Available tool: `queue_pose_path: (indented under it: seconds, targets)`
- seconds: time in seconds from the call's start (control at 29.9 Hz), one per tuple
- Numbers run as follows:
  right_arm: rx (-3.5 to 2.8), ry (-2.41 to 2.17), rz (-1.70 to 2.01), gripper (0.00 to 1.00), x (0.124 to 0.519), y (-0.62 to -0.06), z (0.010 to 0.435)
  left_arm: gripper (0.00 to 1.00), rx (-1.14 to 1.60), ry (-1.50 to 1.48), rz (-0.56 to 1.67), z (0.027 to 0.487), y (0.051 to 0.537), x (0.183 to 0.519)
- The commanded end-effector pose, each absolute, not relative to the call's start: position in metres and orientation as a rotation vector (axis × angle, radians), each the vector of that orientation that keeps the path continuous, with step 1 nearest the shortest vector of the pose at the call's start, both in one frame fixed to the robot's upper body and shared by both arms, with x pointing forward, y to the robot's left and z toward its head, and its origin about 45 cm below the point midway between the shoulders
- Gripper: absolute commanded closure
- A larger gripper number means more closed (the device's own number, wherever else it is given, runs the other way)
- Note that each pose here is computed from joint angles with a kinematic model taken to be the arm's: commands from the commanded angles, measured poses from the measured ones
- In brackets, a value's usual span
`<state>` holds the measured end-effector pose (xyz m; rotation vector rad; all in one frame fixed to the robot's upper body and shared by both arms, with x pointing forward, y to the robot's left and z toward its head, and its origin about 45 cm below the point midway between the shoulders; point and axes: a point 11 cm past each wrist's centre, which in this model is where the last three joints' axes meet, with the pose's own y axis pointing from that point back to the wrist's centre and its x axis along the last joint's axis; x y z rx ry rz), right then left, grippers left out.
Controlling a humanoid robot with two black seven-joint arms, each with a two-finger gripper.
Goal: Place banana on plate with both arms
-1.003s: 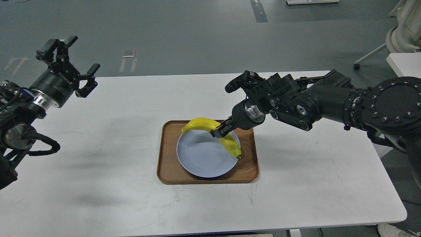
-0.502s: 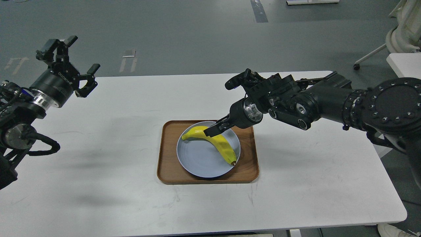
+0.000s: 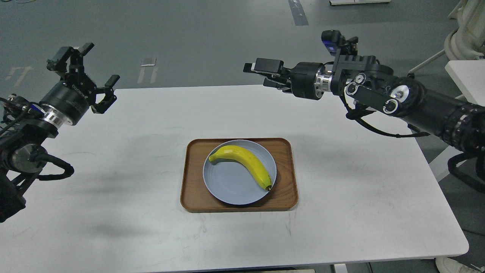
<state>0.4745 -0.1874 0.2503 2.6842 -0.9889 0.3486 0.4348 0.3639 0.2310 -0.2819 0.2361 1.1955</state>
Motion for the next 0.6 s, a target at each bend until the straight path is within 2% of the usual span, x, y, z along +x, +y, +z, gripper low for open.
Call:
queue_pose_path:
  seconds: [0.0, 0.2, 0.57]
  targets:
    - [2.751, -1.27, 0.135, 0.0, 0.469, -0.222, 0.231, 0.02, -0.294, 0.256, 1.179, 0.225, 0.351, 0.436]
    - [2.758, -1.52, -0.151, 0.0, 0.451, -0.249, 0.192, 0.02, -0.303, 0.29, 1.167, 0.213, 0.335, 0.437]
    - [2.734, -1.631, -0.29, 0.0, 0.436, -0.261, 0.167, 0.02, -0.306, 0.34, 1.153, 0.193, 0.31, 0.437]
